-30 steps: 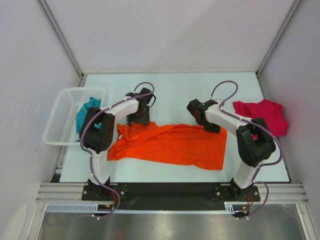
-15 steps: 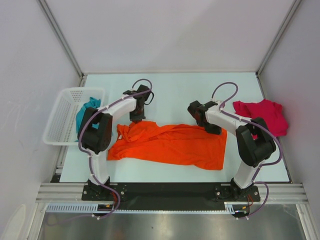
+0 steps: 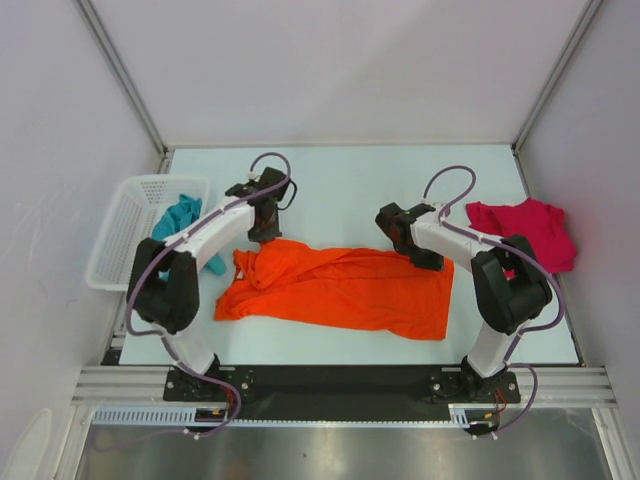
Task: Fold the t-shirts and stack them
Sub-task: Grap the side of the flattened tshirt furthest away from the robot with both arms
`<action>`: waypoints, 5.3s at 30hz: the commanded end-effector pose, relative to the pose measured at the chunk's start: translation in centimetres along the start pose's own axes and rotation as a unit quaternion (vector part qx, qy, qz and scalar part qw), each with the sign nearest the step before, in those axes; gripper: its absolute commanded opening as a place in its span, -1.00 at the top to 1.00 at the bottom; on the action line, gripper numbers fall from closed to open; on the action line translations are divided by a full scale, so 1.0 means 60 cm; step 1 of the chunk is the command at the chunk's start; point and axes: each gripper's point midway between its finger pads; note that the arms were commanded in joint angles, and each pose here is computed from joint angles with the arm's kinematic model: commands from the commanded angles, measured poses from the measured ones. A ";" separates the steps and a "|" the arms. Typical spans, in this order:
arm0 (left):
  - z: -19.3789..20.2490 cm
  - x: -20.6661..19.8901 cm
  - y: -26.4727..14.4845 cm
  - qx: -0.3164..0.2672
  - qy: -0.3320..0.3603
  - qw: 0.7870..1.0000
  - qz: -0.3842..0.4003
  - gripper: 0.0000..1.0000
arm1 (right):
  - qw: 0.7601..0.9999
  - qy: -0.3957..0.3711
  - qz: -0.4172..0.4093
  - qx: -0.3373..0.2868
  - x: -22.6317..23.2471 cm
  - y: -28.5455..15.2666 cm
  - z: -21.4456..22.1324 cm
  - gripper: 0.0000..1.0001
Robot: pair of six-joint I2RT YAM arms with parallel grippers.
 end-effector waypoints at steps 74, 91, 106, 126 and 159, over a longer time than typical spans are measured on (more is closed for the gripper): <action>0.154 0.069 -0.136 -0.046 0.008 0.999 0.018 1.00 | 0.999 -0.002 0.050 0.008 0.068 0.107 -0.079 0.30; 0.146 0.066 -0.135 -0.047 0.012 0.999 0.016 1.00 | 1.000 0.003 0.003 0.000 0.070 0.094 -0.073 1.00; 0.140 0.061 -0.136 -0.052 0.015 0.998 0.020 1.00 | 0.999 -0.002 0.052 -0.005 0.049 0.094 -0.090 0.63; 0.133 0.063 -0.140 -0.055 0.014 0.998 0.015 1.00 | 0.999 -0.026 0.028 0.022 0.078 0.125 -0.052 0.80; 0.104 0.051 -0.140 -0.075 0.024 0.997 0.019 1.00 | 0.998 0.001 0.021 -0.063 -0.022 -0.001 -0.102 0.94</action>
Point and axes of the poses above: each gripper's point midway between its finger pads, its own y axis out along the fingers, its own x axis along the line the jaws close on, z = x × y, and after that the axes turned 2 degrees about y, right-handed
